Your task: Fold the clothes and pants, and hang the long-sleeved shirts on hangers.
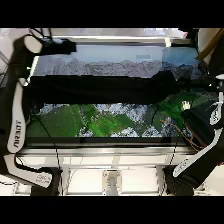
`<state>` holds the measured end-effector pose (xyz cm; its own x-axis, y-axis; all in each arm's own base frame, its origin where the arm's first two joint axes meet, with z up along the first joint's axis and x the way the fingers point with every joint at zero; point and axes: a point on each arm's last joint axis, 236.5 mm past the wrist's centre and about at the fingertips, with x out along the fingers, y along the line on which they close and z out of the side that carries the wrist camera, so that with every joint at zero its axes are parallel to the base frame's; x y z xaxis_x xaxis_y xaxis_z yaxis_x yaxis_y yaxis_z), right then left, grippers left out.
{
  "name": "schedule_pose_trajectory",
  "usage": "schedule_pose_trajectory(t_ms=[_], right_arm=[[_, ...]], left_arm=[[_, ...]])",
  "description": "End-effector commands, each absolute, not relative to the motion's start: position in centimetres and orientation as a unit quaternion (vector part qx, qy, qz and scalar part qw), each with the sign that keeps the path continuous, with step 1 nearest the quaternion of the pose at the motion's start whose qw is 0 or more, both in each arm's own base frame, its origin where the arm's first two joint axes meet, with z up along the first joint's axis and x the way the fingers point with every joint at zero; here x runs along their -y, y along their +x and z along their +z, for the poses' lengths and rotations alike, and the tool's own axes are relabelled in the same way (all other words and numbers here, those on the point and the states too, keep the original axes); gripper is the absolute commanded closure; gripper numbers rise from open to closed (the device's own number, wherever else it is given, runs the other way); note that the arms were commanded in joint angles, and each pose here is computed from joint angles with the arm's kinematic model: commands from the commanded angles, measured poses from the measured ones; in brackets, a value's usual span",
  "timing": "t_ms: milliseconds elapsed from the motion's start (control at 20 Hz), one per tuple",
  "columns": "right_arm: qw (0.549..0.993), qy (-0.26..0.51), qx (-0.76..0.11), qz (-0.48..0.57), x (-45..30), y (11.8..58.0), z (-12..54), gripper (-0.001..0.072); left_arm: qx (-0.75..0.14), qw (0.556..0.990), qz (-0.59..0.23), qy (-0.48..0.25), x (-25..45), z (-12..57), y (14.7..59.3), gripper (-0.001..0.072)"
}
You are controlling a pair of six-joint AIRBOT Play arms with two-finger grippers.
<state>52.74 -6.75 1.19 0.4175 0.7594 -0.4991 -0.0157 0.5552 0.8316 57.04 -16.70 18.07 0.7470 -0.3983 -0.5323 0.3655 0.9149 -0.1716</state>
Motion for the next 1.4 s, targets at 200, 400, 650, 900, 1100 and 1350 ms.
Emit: schedule_pose_trajectory(t_ms=[200, 400, 650, 900, 1100, 1350], right_arm=[[0.746, 0.34, -0.425, 0.384, -6.9, 53.8, 14.4, 0.0689], [0.732, 0.315, -0.442, 0.412, -16.0, 53.6, 14.2, 0.0689], [0.755, 0.285, -0.451, 0.381, -24.9, 54.5, 11.1, 0.069], [0.79, 0.254, -0.427, 0.36, -32.5, 55.0, 9.2, 0.069], [0.791, 0.252, -0.419, 0.367, -39.3, 54.3, 5.4, 0.0688], [0.779, 0.251, -0.422, 0.39, -43.3, 52.0, 5.0, 0.0224]], left_arm=[[-0.417, 0.851, -0.318, 0.02, 34.1, 2.2, 51.9, 0.07], [-0.474, 0.827, -0.303, -0.001, 35.7, -4.1, 50.7, 0.07], [-0.502, 0.827, -0.253, 0.001, 28.2, -2.6, 52.5, 0.07], [-0.544, 0.828, -0.132, -0.008, 10.5, 3.4, 52.5, 0.0699], [-0.525, 0.847, -0.08, -0.039, 3.4, 6.7, 52.5, 0.07], [-0.539, 0.838, -0.079, -0.033, 2.1, 6.6, 51.6, 0.0699]])
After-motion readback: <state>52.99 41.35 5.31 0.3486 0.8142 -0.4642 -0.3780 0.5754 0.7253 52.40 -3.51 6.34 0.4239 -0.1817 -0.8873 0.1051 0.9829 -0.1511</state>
